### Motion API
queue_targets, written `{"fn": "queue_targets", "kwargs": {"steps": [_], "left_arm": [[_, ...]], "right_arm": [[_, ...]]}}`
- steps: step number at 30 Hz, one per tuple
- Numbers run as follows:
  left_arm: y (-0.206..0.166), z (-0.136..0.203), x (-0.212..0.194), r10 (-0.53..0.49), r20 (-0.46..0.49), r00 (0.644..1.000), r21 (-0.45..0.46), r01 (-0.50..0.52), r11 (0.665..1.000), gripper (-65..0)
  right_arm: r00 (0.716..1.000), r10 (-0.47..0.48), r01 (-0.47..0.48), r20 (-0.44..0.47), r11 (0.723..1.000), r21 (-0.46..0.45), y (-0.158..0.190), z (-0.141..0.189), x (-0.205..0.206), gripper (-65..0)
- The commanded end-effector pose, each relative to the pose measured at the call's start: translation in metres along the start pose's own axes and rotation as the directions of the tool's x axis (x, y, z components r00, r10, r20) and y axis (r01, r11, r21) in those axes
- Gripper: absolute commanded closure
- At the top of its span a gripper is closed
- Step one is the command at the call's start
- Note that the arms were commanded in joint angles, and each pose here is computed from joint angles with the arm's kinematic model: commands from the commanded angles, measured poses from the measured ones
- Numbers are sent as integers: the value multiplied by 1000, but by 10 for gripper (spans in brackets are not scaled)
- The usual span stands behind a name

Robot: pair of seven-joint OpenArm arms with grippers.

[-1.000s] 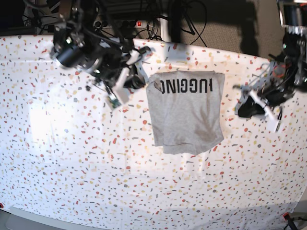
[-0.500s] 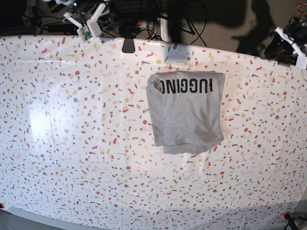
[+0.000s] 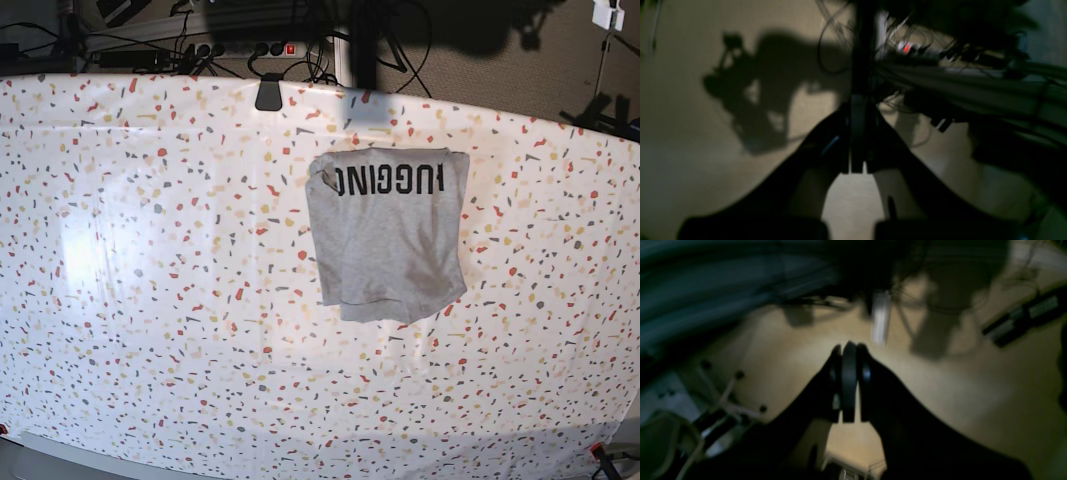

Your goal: Fold the T-shirt properly

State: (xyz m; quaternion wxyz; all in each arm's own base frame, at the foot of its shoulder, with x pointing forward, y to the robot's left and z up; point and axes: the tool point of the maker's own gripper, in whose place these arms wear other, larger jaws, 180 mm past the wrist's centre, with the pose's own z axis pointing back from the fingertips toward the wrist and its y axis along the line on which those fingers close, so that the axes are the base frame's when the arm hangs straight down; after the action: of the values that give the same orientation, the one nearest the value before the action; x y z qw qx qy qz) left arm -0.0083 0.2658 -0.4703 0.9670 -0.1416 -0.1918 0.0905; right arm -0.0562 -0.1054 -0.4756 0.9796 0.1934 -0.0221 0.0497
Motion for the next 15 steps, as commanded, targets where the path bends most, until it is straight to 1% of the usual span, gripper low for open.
{"fn": "queue_targets", "kwargs": {"steps": [1,4,6,8,11,15], "left_arm": [[8,1,-7,18,-1,1000,14,-18,1000,0],[24,-16,-43,92,-61,994,60,-89,994,0],[32,-28,-64,136,-97,986,86,-128,988,0],[38,-41,-80,166,-126,978,106,-154,982,0],[39,-63,-94,212,-162,964,115,-195,974,0],[25,-95,-101,284,-204,937,92,-271,958,0]], "right_arm": [[1000,-12,12,-16,1000,5,-3,-8,-7,0],[993,-53,54,-104,999,5,-23,-39,-28,0],[983,-92,95,-157,995,10,-36,-55,-42,0],[976,-136,138,-172,990,0,-53,-68,-47,0],[966,-183,179,-182,983,-38,-80,-85,-48,0],[952,-209,197,-225,978,-75,-105,-100,-41,0]]}}
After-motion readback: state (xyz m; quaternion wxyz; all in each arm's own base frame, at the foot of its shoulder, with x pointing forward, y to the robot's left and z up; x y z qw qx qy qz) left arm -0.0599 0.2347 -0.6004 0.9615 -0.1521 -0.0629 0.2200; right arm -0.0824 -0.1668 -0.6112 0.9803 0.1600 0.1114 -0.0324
